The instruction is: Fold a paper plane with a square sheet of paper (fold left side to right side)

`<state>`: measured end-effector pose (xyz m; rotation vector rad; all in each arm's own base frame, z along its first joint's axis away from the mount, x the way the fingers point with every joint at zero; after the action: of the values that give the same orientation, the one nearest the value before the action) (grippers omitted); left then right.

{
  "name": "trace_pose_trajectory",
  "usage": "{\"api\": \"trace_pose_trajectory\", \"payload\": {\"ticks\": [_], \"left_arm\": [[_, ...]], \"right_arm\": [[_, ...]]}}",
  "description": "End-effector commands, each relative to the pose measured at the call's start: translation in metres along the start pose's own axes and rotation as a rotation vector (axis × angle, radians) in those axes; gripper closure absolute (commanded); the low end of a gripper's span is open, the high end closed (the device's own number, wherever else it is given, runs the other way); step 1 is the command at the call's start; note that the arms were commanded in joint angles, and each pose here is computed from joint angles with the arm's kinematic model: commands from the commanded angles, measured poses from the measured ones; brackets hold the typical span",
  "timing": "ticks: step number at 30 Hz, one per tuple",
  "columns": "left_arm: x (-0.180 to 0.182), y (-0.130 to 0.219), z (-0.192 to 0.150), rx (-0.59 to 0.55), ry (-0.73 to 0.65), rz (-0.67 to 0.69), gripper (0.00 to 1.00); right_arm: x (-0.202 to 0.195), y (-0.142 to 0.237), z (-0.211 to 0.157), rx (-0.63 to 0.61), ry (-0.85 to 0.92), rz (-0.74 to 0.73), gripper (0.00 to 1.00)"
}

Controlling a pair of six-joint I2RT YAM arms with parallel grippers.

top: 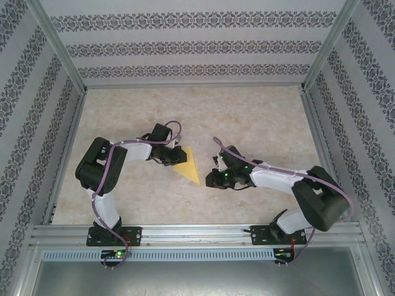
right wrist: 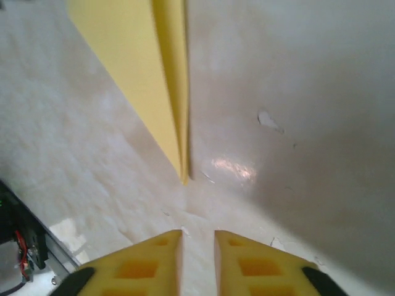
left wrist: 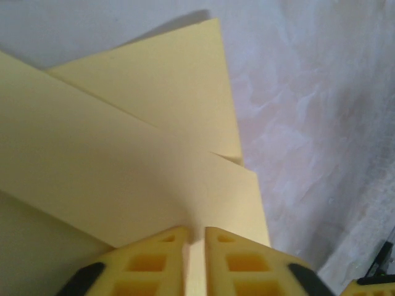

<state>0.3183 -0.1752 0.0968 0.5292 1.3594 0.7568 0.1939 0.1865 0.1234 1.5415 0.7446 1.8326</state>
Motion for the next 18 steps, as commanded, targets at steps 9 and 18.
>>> {"api": "trace_pose_trajectory", "payload": {"ticks": [9,18], "left_arm": [[-0.043,0.074,0.008,-0.257,-0.129,0.062,0.64],[-0.031,0.131,-0.015,-0.466,-0.165,0.160,0.54]], "right_arm": [[0.025,0.009,0.049,-0.108,0.295,0.076,0.49],[0.036,-0.029,0.076,-0.035,0.400,0.130,0.48]]}}
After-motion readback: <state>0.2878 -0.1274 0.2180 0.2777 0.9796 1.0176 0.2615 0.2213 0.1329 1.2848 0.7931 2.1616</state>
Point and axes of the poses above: each hand's point on the last joint's axis, 136 mm out from that joint toward the fingers, its own y axis back along the fingers, its own x axis along the line the jaws close on, z = x × y, the point moved 10 cm from there along y, back along the fingers, and after that the axes turned 1 degree about y, right-handed, at the moved point
